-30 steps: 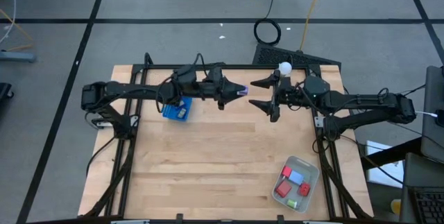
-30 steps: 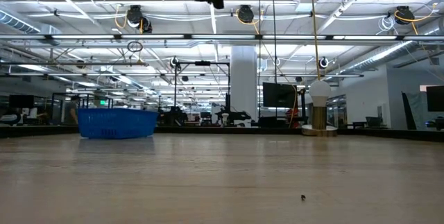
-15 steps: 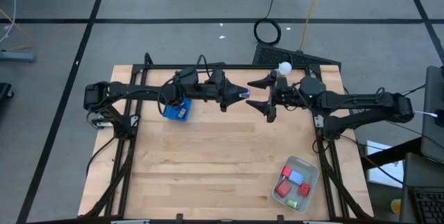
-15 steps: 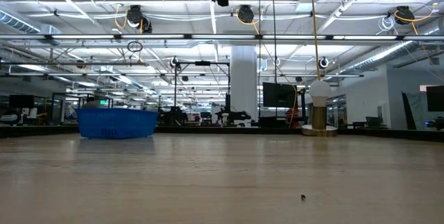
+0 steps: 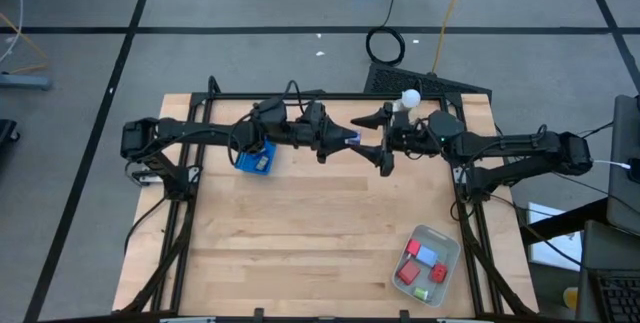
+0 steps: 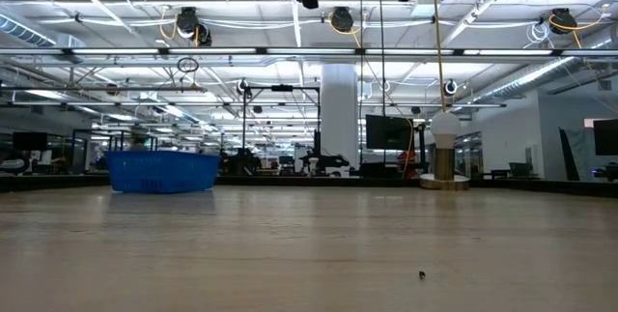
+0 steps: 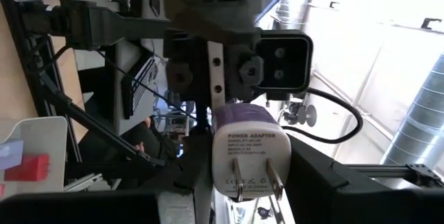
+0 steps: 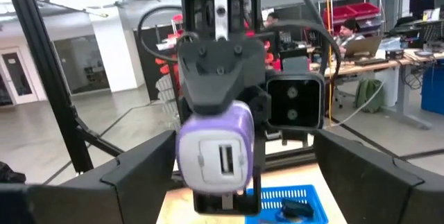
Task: Pick & Place Office items
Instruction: Put the violet charger adapter into the white bin
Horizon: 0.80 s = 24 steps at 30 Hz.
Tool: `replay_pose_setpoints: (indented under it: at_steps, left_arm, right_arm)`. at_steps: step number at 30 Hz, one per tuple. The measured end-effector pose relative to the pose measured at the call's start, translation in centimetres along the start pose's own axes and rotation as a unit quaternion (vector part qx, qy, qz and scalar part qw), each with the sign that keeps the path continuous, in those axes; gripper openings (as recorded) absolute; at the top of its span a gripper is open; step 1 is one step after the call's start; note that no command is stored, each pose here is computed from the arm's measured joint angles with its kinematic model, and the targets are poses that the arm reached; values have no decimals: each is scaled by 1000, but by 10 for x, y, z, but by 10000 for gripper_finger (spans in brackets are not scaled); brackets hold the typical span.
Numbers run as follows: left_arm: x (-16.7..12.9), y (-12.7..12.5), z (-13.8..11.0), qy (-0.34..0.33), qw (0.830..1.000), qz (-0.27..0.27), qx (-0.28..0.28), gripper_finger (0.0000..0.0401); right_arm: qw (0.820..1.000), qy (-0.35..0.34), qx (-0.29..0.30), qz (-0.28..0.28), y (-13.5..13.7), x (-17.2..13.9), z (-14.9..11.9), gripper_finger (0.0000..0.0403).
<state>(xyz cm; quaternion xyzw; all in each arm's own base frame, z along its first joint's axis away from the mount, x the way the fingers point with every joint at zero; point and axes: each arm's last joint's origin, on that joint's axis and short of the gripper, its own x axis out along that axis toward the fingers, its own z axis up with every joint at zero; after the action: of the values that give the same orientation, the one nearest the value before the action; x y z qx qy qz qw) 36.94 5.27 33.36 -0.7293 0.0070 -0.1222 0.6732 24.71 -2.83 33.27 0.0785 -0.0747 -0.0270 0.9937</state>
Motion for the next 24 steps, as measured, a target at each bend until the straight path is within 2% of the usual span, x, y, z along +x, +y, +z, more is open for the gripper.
replay_pose_setpoints:
  at_steps: [9, 24]
  left_arm:
    - [0, 1, 0, -1, 1000, 7, 2, 135]
    - [0, 1, 1, -10, 1000, 6, 4, 135]
  right_arm:
    - [1000, -8, 0, 1, 0, 0, 2, 329]
    - [1000, -8, -2, 1, 0, 0, 2, 268]
